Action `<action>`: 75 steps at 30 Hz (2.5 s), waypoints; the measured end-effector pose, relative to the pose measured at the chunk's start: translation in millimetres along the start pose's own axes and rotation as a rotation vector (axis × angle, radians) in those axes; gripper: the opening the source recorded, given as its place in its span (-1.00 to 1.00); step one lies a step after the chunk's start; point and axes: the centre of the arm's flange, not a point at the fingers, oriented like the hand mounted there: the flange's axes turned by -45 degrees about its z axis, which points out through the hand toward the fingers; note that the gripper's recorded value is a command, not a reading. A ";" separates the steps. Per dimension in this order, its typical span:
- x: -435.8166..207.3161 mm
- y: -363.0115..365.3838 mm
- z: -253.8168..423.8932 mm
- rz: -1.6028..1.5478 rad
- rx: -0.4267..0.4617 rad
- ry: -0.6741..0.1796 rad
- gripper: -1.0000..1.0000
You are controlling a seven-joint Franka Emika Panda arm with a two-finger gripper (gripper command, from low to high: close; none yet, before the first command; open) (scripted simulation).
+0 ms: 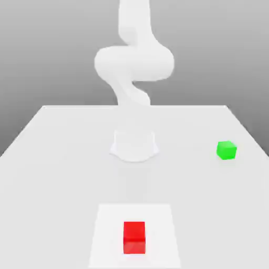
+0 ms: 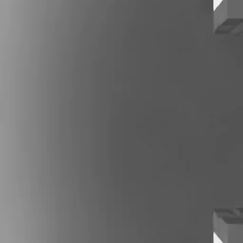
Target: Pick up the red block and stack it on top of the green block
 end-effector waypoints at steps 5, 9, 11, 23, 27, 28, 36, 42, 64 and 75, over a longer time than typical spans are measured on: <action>-22.3 0.4 109.5 -0.003 -0.001 -0.161 0.00; -55.8 0.8 187.7 -0.006 -0.002 -0.286 0.00; -77.3 1.1 223.7 -0.007 -0.002 -0.348 0.00; -252.3 3.5 383.4 -0.015 -0.003 -0.706 0.00; -287.2 3.9 419.2 -0.015 -0.003 -0.720 0.00; -295.3 4.0 427.4 -0.015 -0.003 -0.721 -1.00; -292.1 3.9 424.1 -0.016 -0.004 -0.721 -1.00; -260.0 -30.5 377.9 -0.086 0.040 -0.719 -1.00; -515.0 -340.4 105.0 -1.439 0.568 -0.585 -1.00; -562.9 -338.2 94.3 -1.593 0.585 -0.532 -1.00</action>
